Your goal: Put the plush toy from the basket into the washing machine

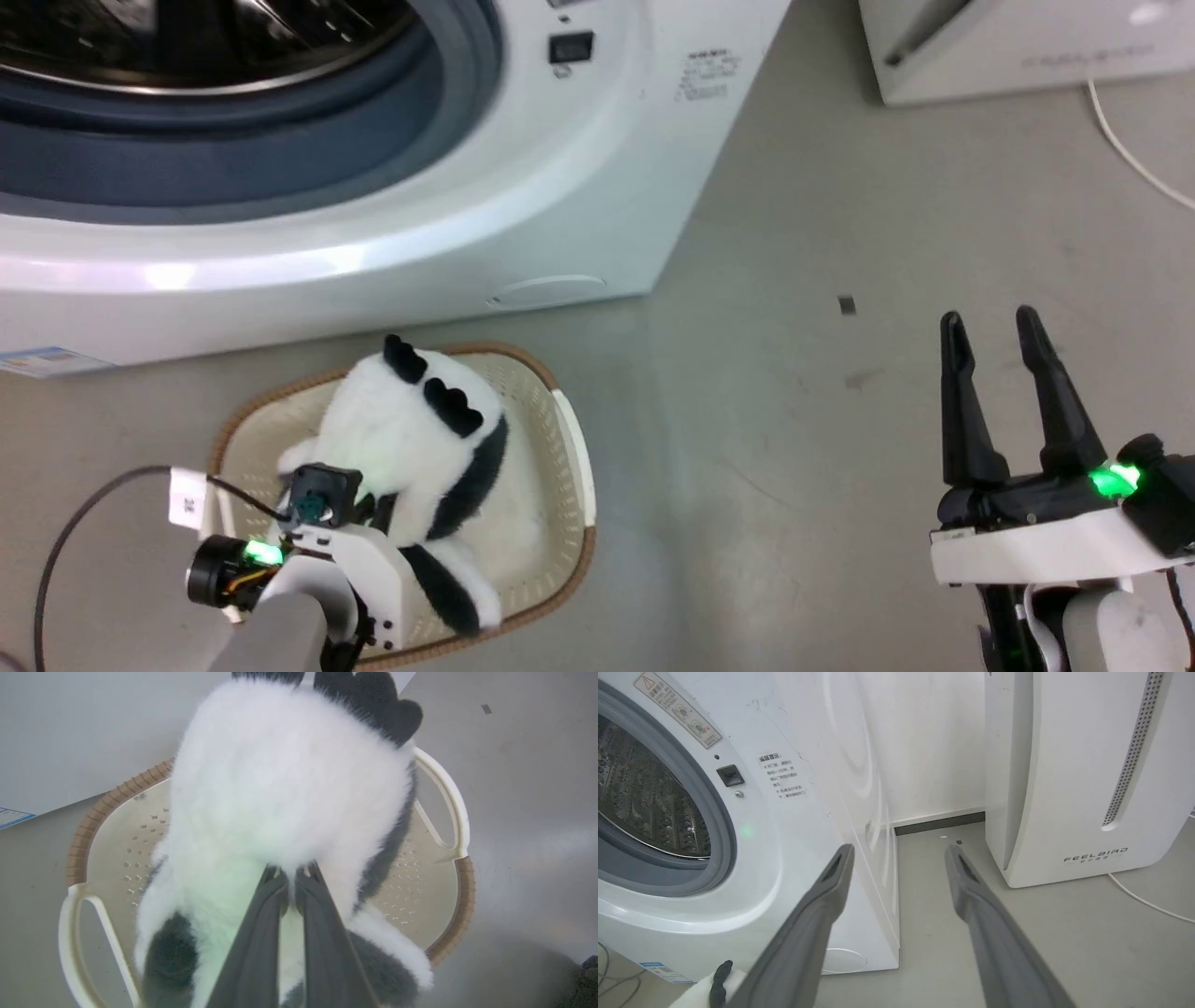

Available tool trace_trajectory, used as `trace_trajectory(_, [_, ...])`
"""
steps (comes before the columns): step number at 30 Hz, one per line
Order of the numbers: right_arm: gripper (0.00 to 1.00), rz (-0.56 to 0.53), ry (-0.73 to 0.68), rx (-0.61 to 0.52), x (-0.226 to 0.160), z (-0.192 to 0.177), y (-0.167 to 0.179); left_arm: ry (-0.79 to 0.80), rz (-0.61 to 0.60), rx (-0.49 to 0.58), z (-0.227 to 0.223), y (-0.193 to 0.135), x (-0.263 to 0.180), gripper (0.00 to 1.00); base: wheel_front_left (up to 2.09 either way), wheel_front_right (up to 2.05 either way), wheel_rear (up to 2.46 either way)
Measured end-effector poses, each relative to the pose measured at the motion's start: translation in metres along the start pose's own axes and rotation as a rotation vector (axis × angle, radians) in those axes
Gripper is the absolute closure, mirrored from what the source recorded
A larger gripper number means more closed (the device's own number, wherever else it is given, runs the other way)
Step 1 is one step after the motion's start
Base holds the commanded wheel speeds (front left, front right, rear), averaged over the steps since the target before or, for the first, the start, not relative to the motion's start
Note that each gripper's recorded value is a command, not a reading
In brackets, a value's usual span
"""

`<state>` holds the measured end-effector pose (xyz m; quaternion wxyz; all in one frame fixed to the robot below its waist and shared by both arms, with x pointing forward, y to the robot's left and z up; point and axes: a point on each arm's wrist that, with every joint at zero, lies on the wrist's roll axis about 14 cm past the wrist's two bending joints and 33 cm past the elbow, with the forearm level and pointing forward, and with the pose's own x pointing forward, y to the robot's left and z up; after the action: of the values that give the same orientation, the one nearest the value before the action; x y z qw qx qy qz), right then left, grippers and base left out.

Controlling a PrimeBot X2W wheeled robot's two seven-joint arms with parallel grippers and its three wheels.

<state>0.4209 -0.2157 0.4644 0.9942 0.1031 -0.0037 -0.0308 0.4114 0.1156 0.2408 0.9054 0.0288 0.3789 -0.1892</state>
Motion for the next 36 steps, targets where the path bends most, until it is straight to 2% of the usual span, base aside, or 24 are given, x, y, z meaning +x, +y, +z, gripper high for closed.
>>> trace_trajectory(11, [0.0,0.068,-0.077,0.021,-0.012,0.03,0.024,-0.249,0.072,-0.034,0.047,0.002,-0.062,1.0,0.0,0.0,0.0])
trace_trajectory(19, [0.0,0.108,-0.11,0.035,-0.023,0.043,0.039,-0.441,0.112,-0.021,0.085,0.003,-0.106,1.0,0.0,0.0,0.0])
trace_trajectory(31, [0.0,0.111,-0.125,0.035,-0.031,0.05,0.04,-0.77,0.165,0.039,0.172,0.007,-0.161,1.0,0.0,0.0,0.0])
trace_trajectory(36, [0.0,0.095,-0.112,0.029,-0.03,0.045,0.034,-0.843,0.172,0.084,0.199,0.014,-0.167,1.0,0.0,0.0,0.0])
